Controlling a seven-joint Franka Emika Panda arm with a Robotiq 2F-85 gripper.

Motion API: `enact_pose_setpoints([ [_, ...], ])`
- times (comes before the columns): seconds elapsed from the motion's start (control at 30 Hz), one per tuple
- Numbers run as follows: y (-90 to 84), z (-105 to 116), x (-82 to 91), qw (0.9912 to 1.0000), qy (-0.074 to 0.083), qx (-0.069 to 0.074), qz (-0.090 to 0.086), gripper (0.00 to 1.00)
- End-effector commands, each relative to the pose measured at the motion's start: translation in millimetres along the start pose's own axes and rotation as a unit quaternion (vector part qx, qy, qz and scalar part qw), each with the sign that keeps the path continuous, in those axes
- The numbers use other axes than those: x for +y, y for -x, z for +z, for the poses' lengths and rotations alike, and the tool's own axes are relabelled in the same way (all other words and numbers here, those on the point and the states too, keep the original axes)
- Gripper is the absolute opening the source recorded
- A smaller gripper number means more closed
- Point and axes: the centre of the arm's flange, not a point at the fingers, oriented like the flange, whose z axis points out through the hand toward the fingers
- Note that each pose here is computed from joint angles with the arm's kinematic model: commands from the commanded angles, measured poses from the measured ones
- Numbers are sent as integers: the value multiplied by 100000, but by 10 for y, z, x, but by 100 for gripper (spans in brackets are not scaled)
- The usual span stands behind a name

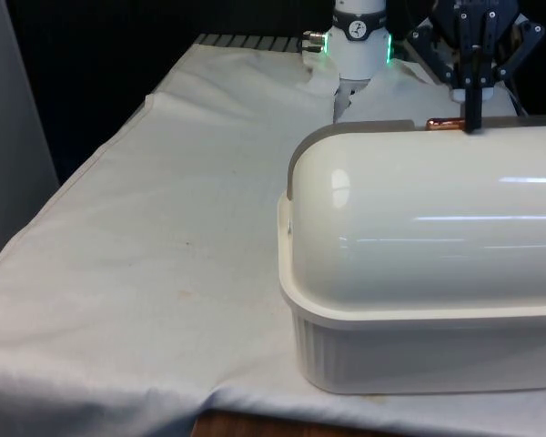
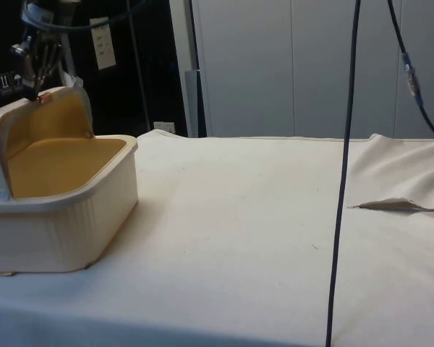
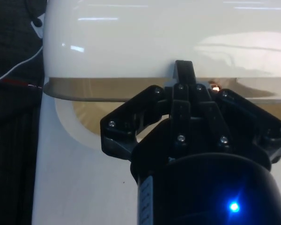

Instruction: Open the lid, then close it.

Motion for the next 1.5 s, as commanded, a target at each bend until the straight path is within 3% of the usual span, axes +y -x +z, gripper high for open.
enact_pose_setpoints([
  [0.0,30,-13,-21,99997,-600,-414,-143,0],
  [0.47,112,-40,5,99979,-140,-1855,-802,0],
  [0.8,204,-58,-1,99918,-334,-3758,-1484,0],
  [1.07,319,-72,-24,99804,-818,-5806,-2208,0],
  [1.1,297,-61,-9,99823,-509,-5556,-2043,0],
  [1.4,443,-29,-33,99575,-1035,-8744,-2691,0],
  [1.43,411,-43,-10,99617,-717,-8347,-2520,0],
  [1.47,459,-22,-33,99543,-1053,-9091,-2735,0],
])
